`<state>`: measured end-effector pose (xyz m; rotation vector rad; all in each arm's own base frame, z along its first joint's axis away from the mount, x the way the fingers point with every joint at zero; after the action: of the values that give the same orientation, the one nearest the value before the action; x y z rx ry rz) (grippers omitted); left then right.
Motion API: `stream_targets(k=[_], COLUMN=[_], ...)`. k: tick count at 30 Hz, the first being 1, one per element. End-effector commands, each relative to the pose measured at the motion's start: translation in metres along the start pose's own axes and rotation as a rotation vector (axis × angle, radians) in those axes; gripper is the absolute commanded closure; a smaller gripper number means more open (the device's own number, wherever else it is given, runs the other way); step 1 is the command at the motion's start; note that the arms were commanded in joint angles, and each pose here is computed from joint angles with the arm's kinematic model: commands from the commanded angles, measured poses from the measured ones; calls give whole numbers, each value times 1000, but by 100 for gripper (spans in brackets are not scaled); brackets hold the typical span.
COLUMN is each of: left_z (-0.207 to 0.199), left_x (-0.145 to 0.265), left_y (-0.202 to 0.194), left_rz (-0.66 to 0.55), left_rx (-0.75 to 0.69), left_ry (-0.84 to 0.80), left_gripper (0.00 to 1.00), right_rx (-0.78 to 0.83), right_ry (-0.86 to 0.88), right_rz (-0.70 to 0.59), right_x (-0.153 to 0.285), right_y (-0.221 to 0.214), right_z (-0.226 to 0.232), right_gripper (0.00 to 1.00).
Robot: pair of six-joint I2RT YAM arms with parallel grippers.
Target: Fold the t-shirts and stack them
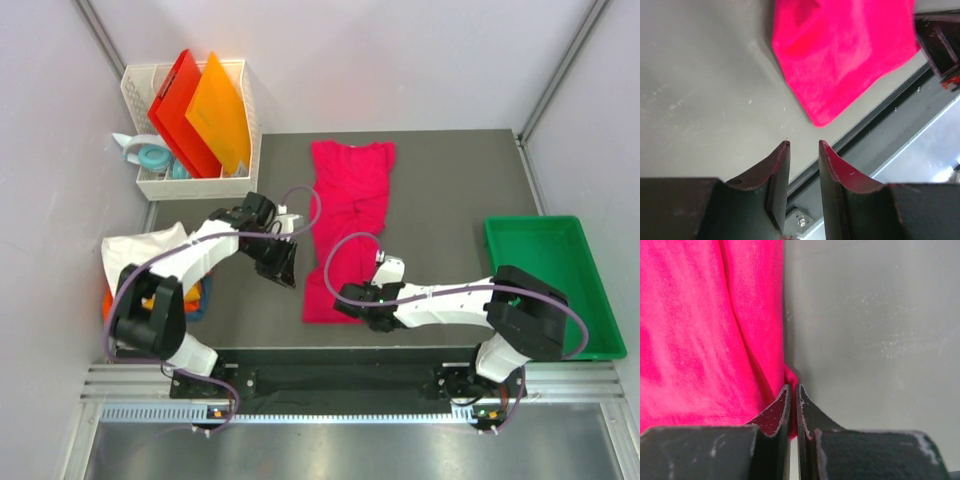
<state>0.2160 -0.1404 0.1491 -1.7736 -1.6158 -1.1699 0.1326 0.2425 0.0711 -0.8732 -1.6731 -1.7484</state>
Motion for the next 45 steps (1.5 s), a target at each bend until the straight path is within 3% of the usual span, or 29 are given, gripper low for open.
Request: stream_targets(k=[1,2,4,13,16,21,26,27,28,31,39,43,44,45], left_z=[-8,-4,-1,18,20,61,104,103,107,124,153,153,146,148], left_x=[13,11,20,22,44,81,69,78,76,63,41,31,39,31], left_y=[19,23,35,34,43,54,49,60,61,59,63,50,54,49], left_rz=[75,130,128,-180,-435,-845,-962,-1077,-1110,-1203,-1217,-1252,-1330,-1319], left_rx=[-17,-7,-29,-85,-128,-89,-133,-192,-206,-226,-112,-132,-190,-214], left_ry=[30,60,91,135,172,303,455,465,482,500,424,397,381,369], left_gripper=[66,66,69,69,66,58,57,56,55,50,50,46,5,2], right_rx=[79,75,76,140,141,167,186,190,192,201,216,219,218,218], right_ry=[-71,-64,-57,-58,-54,-69,-72,-72,-73,-76,-75,-70,-69,-70], right_rz=[99,94,87,72,64,61,53,51,52,54,78,67,65,63], right_x=[0,1,2,1,4,5,7,7,7,6,6,6,7,7], right_y=[-19,-17,-15,-12,-10,-8,-5,-5,-5,-6,-9,-6,-4,-3], right_z=[-13,-11,-8,-6,-8,-13,-14,-14,-14,-15,-14,-10,-8,-6], right_gripper=[100,100,100,100,100,100,100,100,100,100,100,100,100,100])
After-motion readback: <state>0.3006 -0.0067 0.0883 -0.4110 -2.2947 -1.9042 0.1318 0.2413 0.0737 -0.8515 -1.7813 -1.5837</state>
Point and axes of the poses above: each gripper's point midway between its finger pads, its own x axis back along the fingers, its own z axis along the line the jaws close on, y = z × x, the point moved 7 cm from there along x, back along the fingers, and after that the axes turned 11 degrees about x, right-handed, at the moved point
